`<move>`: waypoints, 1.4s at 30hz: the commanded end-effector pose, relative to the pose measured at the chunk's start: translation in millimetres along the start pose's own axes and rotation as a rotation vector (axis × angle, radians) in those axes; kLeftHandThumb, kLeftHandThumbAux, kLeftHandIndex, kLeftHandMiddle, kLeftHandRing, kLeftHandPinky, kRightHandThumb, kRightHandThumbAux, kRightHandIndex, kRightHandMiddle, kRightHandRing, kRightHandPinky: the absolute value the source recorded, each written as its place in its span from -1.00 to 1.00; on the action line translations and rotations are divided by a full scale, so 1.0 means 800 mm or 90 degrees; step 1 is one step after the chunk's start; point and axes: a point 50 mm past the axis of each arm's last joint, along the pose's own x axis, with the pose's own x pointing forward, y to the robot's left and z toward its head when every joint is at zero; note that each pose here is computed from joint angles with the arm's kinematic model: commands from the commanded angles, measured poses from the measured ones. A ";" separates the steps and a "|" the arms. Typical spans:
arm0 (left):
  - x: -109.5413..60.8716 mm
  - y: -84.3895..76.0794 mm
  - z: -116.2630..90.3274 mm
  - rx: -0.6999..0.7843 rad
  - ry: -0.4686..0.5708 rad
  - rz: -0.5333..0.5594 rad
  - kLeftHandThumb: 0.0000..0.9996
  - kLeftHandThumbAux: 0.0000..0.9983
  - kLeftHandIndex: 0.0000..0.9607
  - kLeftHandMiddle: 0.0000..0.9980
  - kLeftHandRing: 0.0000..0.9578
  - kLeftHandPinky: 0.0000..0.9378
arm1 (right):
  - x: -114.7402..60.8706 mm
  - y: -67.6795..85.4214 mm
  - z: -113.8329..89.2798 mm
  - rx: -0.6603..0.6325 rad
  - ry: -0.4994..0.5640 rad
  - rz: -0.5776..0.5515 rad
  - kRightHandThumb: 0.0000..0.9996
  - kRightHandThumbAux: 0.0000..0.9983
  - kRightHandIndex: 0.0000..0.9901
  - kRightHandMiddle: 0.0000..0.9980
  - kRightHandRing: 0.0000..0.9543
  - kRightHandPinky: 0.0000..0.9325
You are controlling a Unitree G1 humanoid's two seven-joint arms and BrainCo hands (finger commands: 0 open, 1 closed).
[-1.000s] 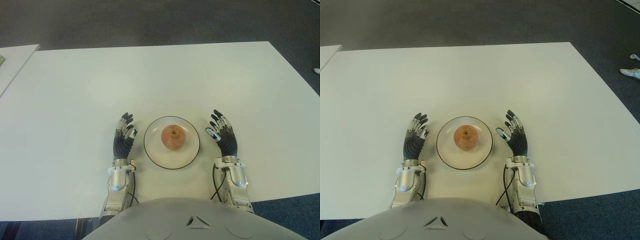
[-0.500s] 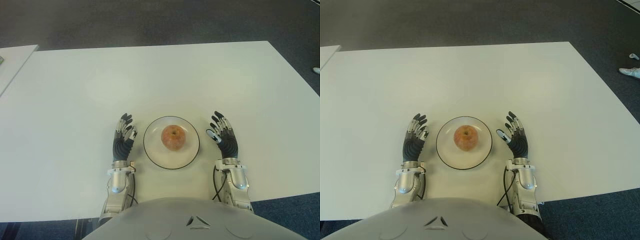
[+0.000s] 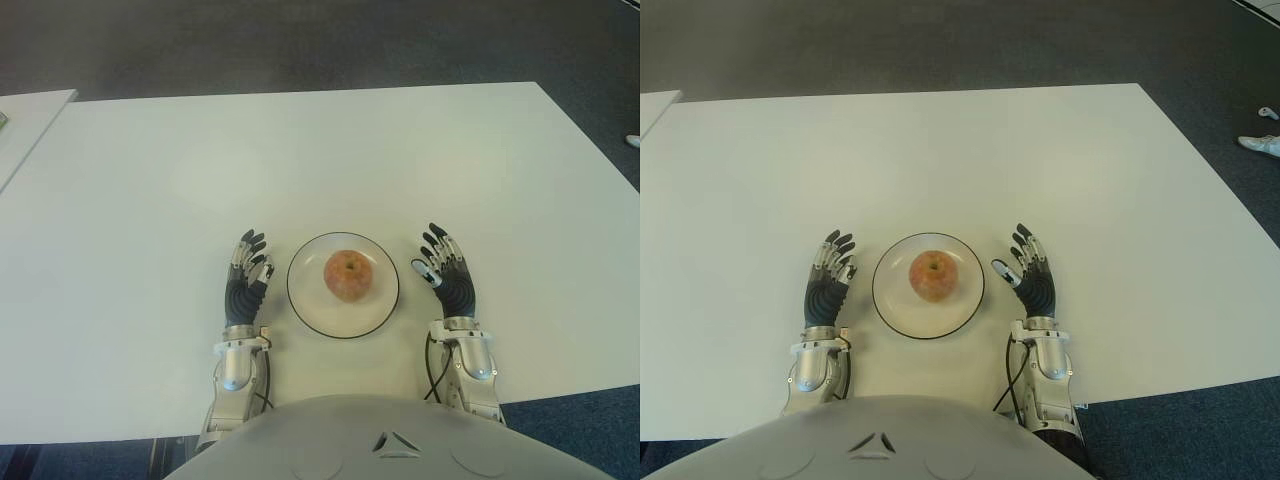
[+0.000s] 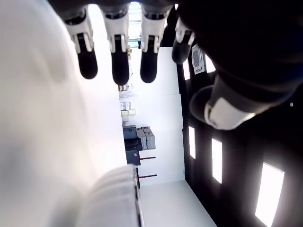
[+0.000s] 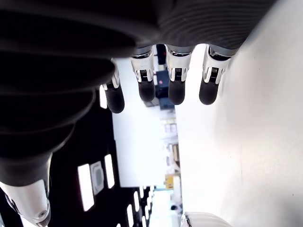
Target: Put the apples into the plate.
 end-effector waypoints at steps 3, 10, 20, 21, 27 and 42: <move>-0.012 0.002 -0.013 0.018 0.043 -0.006 -0.94 0.10 -0.76 -0.62 -0.60 -0.59 | -0.004 0.003 -0.006 -0.006 0.019 0.000 -0.49 0.31 -0.76 -0.83 -0.86 -0.76; -0.013 0.002 -0.009 0.031 0.035 -0.003 -0.96 0.09 -0.79 -0.62 -0.59 -0.57 | -0.005 0.003 -0.006 -0.011 0.019 0.004 -0.49 0.30 -0.78 -0.85 -0.87 -0.76; -0.014 0.004 -0.008 0.031 0.045 -0.003 -0.94 0.08 -0.75 -0.59 -0.54 -0.51 | -0.004 0.005 -0.006 -0.008 0.015 0.003 -0.44 0.31 -0.78 -0.85 -0.87 -0.72; -0.014 0.004 -0.008 0.031 0.045 -0.003 -0.94 0.09 -0.76 -0.59 -0.55 -0.51 | -0.004 0.005 -0.006 -0.009 0.014 0.004 -0.44 0.31 -0.79 -0.86 -0.87 -0.71; -0.015 0.003 -0.007 0.032 0.048 -0.004 -0.94 0.09 -0.75 -0.59 -0.54 -0.49 | -0.003 0.005 -0.006 -0.011 0.013 0.007 -0.44 0.31 -0.79 -0.86 -0.86 -0.71; -0.012 -0.010 0.003 0.009 0.118 0.009 -0.96 0.10 -0.75 -0.64 -0.60 -0.55 | 0.000 0.002 -0.010 -0.021 0.074 0.047 -0.60 0.40 -0.94 -0.98 -1.00 -0.98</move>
